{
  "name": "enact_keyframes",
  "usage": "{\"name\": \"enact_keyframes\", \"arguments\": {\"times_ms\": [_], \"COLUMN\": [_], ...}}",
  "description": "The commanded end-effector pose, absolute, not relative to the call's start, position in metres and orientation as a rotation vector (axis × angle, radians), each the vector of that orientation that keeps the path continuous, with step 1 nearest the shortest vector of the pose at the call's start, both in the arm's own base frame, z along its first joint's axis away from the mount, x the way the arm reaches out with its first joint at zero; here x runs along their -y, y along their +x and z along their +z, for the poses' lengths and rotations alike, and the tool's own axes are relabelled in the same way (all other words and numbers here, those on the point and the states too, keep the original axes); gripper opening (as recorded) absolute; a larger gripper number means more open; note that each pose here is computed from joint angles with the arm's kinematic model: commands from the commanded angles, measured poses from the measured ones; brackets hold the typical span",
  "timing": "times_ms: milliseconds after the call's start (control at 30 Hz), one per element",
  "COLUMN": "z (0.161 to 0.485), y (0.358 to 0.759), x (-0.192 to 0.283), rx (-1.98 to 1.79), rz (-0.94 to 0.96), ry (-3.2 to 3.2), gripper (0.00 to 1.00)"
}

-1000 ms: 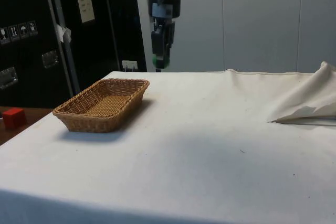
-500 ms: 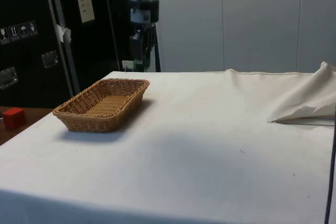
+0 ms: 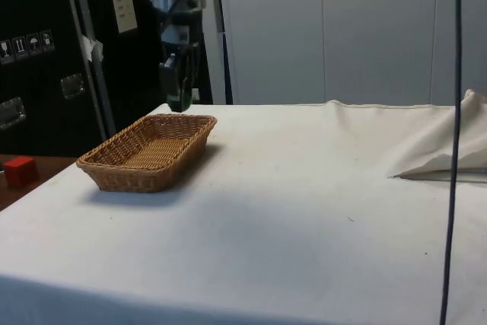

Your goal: Pick up the ball and place it into the basket.

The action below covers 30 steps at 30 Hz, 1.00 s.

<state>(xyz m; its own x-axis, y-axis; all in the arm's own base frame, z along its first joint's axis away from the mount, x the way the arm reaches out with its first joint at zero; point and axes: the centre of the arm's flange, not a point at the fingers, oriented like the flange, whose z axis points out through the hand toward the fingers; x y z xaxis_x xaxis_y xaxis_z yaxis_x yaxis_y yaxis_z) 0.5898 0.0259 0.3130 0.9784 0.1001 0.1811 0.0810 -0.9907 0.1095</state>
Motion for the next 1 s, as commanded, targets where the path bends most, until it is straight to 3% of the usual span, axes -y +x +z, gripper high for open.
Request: {"name": "enact_keyframes", "arguments": {"times_ms": [0, 967], "z": [0.308, 0.218], "y": [0.596, 0.680], "x": [-0.030, -0.017], "rx": [-0.138, -0.135], "rz": [0.274, 0.235], "ry": [3.033, 2.972], "gripper": [0.01, 0.01]}}
